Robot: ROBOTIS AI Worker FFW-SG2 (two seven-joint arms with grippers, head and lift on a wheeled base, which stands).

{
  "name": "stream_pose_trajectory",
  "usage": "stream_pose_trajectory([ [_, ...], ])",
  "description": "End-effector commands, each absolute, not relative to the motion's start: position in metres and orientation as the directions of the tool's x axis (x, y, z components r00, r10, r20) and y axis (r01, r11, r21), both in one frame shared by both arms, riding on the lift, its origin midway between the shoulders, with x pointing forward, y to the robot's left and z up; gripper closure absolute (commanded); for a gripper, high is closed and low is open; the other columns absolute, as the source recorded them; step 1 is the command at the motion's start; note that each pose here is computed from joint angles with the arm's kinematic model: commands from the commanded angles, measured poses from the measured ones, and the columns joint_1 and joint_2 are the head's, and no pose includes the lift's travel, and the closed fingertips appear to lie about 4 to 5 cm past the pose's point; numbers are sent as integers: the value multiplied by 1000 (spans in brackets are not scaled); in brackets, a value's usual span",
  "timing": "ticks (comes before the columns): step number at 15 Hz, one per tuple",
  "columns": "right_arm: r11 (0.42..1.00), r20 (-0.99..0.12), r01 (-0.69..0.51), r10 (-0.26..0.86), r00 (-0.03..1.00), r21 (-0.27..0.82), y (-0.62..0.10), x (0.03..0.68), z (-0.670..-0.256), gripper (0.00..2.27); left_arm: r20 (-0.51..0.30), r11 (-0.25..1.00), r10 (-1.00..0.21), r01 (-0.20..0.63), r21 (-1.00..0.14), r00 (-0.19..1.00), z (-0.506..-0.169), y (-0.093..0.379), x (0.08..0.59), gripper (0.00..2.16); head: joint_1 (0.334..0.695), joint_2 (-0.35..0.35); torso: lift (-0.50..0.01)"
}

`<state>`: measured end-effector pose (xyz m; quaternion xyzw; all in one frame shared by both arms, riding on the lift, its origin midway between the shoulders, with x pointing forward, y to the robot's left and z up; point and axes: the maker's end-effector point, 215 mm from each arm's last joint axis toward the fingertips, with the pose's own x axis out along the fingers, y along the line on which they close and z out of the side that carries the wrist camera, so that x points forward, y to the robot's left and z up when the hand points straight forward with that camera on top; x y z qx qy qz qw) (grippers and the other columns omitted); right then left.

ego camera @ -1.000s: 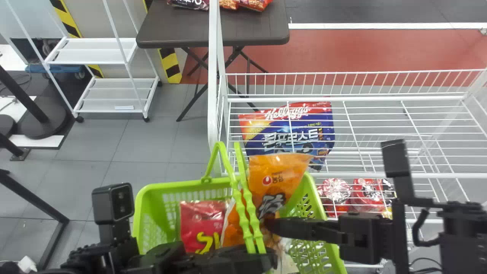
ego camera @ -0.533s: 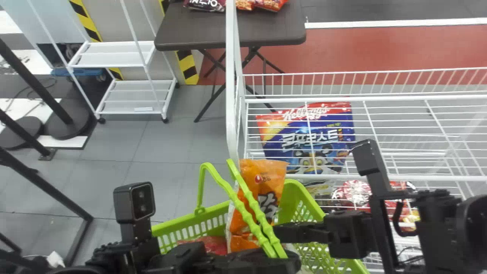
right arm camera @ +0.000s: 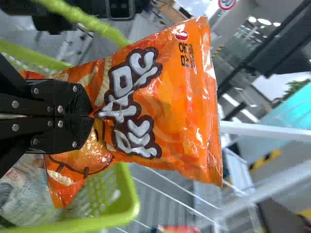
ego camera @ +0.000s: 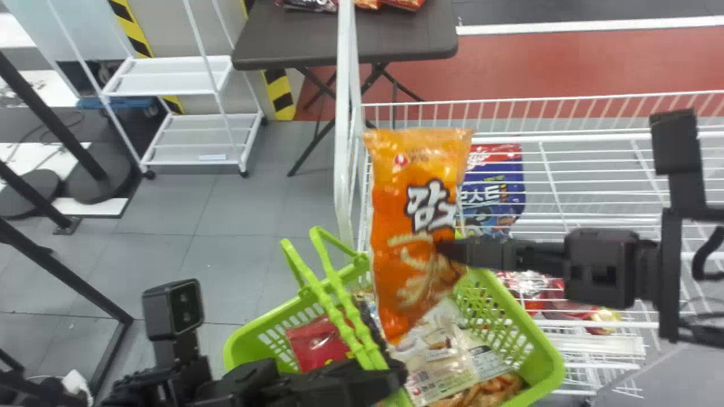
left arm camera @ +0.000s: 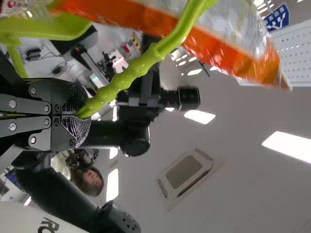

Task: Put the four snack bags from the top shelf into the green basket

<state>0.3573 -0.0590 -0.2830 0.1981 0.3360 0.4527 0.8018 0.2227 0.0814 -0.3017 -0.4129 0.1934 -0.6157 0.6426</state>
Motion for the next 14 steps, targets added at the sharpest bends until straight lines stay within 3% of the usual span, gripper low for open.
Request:
stream_pose_trajectory([
  [1,509,-335,-592,859,387,625,-74,362,-269,2186,256,-80,-950,654,-752,178,-305,88,228,2148,695,50,-6],
  [5,488,-301,-593,870,392,640,-84,360,-258,2182,251,-61,-949,672,-738,189,-314,91,245,2148,695,24,-6],
  [10,467,-314,-561,882,351,684,-76,352,-278,2182,240,-50,-955,704,-709,174,-303,90,272,2148,695,9,-6],
  [14,437,-341,-540,899,275,719,-60,339,-302,2175,251,-58,-952,701,-711,176,-295,93,277,2148,695,40,-6],
])
